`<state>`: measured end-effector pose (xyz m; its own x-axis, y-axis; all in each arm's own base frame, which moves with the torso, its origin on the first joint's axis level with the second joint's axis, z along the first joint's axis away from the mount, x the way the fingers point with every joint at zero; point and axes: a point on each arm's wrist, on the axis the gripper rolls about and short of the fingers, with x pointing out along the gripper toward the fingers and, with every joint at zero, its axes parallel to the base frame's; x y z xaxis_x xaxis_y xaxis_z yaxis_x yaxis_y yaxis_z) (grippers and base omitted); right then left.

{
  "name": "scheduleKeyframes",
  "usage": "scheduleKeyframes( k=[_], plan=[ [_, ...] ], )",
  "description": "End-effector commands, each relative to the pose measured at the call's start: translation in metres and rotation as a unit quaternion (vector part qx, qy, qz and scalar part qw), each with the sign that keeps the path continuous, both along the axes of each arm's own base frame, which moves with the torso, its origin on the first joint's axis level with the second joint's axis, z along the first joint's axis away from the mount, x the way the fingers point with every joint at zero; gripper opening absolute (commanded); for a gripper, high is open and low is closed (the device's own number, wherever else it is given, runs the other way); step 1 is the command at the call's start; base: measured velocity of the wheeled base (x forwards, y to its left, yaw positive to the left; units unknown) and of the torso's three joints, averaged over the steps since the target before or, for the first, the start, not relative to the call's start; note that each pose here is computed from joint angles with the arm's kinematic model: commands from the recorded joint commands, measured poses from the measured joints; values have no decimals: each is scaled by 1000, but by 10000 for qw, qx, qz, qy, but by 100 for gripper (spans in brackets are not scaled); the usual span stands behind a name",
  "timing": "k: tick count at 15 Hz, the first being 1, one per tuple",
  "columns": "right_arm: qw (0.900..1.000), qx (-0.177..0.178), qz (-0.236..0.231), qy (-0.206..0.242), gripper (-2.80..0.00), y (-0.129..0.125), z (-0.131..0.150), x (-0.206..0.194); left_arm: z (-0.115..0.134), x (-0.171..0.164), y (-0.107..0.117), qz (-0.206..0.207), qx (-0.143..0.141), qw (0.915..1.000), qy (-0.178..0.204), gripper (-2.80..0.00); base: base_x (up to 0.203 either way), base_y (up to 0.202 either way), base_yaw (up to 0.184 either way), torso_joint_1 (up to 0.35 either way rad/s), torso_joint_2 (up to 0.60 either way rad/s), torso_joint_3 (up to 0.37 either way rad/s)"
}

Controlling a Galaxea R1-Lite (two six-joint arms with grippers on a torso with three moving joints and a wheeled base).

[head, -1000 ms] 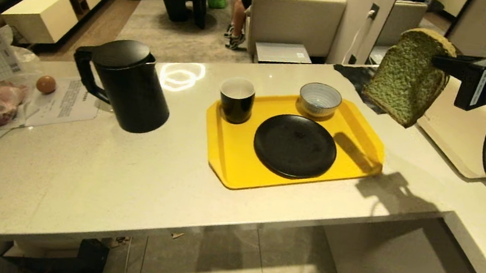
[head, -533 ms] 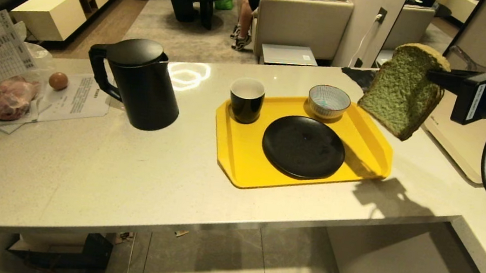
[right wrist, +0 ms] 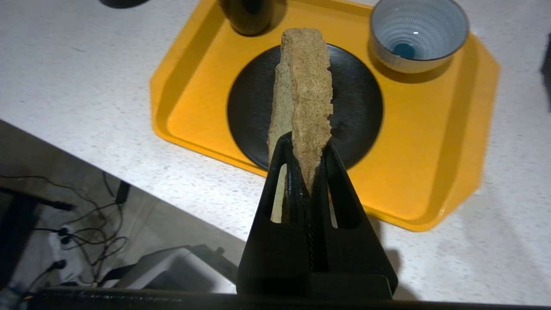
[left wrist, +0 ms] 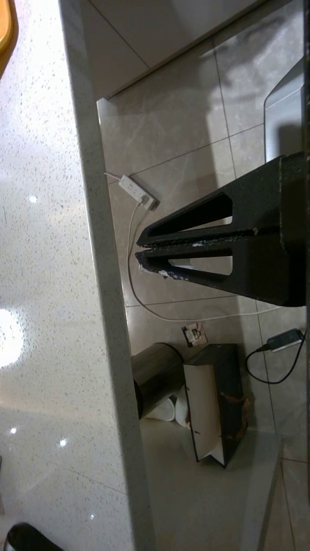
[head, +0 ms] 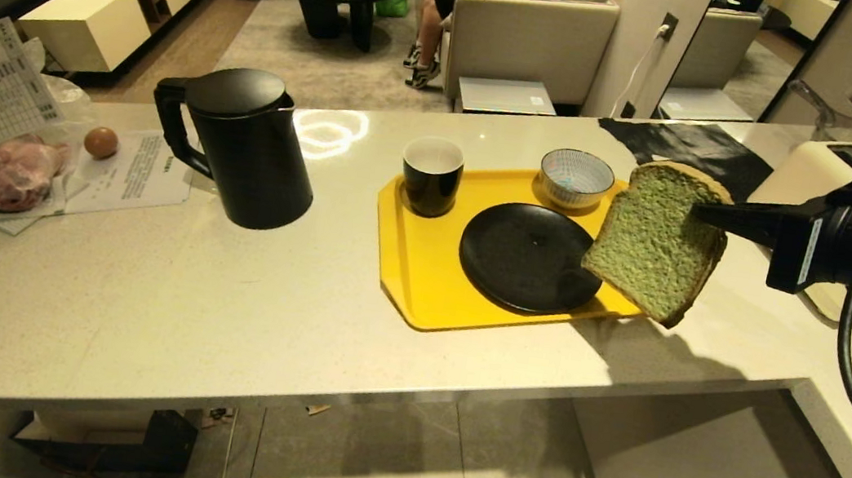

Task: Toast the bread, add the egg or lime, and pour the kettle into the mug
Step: Put the baked bread on a plate

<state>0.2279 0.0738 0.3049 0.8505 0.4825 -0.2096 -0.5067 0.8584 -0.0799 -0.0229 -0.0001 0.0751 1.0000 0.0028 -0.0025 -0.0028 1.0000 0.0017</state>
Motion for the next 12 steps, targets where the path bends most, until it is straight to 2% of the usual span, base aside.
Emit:
scheduleKeyframes(
  k=[1, 5, 9, 12],
  plan=[
    [9998, 71, 154, 72, -280, 8, -1, -1, 0, 0, 0, -6, -1, 10000, 10, -280, 0, 0, 0, 0, 0, 0],
    [9977, 392, 279, 480, -280, 26, -11, 5, 0, 0, 0, -6, -1, 10000, 1, -280, 0, 0, 0, 0, 0, 0],
    [9931, 709, -86, 931, -280, 54, -26, 25, 0, 0, 0, 1, -6, 10000, -2, -280, 0, 0, 0, 0, 0, 0],
    [9913, 826, -247, 998, -280, 68, -37, 45, 0, 0, 0, -6, -1, 10000, 4, -280, 0, 0, 0, 0, 0, 0]
  ],
)
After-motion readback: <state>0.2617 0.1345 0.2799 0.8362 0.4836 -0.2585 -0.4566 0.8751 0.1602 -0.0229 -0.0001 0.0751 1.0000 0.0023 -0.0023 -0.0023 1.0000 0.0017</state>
